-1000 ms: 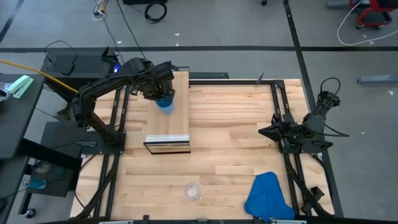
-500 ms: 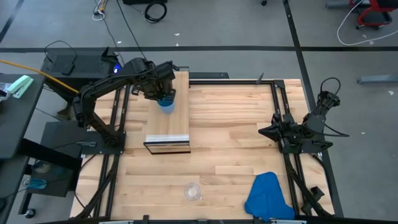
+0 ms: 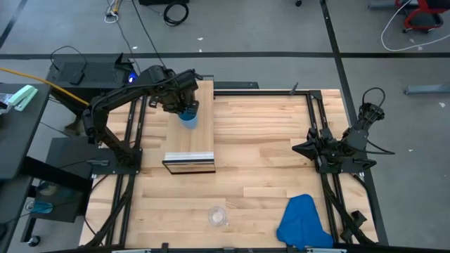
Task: Stack small to large cups/mugs on shelf
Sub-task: Put the blue cup on the shelf
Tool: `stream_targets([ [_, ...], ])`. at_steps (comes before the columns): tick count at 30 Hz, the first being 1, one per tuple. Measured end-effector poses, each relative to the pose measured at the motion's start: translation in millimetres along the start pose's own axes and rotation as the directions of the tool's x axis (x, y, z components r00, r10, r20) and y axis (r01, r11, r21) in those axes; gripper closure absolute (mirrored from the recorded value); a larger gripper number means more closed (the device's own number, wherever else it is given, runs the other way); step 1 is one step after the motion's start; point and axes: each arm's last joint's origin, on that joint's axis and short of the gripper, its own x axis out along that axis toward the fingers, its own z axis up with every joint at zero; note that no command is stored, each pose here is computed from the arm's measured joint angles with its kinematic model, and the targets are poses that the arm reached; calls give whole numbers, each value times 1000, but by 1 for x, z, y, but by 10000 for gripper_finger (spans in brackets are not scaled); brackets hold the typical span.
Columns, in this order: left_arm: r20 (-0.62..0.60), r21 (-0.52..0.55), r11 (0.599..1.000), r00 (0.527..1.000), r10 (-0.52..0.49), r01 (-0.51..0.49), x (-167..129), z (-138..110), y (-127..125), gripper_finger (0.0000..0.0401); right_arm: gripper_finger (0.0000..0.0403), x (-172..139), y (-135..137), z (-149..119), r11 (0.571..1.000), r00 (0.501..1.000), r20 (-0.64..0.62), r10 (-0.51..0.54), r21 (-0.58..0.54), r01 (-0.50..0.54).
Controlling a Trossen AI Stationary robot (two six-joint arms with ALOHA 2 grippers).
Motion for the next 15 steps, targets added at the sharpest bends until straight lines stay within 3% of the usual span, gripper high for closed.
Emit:
stream_targets([
  [15, -6, -1, 1000, 1000, 16, -16, 0, 0, 2, 353, 386, 0, 0, 0, 1000, 1000, 0, 0, 0, 0],
])
